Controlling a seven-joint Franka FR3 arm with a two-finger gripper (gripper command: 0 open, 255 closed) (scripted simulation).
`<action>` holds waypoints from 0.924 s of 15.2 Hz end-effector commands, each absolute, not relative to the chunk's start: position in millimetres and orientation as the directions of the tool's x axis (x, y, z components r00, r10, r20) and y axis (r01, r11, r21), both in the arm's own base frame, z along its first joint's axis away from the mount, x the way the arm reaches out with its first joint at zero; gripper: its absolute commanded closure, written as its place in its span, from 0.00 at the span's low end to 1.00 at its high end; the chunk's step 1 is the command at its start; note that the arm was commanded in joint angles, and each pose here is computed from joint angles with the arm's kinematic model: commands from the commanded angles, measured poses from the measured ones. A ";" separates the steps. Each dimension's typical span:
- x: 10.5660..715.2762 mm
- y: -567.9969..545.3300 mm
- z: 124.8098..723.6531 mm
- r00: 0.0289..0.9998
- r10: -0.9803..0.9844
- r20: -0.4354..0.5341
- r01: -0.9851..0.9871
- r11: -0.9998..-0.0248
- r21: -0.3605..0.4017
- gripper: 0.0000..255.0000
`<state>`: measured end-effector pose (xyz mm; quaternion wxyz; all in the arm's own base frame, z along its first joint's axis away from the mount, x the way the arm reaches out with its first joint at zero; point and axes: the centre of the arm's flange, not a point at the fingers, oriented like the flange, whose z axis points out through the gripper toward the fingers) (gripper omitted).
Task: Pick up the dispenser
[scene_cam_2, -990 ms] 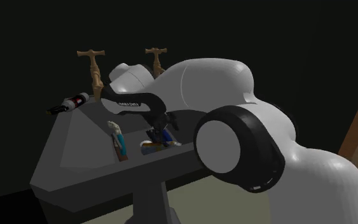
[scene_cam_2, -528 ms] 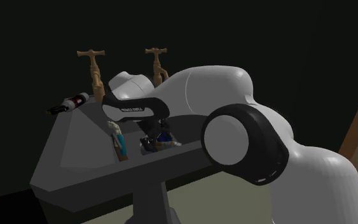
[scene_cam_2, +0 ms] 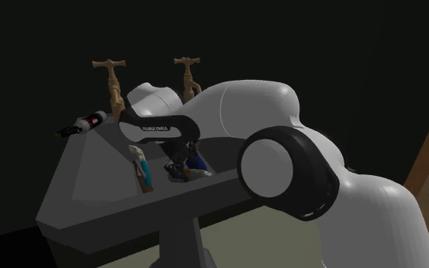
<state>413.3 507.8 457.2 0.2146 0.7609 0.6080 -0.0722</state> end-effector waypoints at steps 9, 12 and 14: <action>413.2 508.9 475.4 0.238 0.916 -0.323 0.957 -0.165 0.239 1.00; 413.2 508.9 491.2 0.238 0.916 -0.323 0.957 -0.165 0.239 1.00; 413.2 508.9 501.8 0.238 0.916 -0.323 0.957 -0.165 0.239 1.00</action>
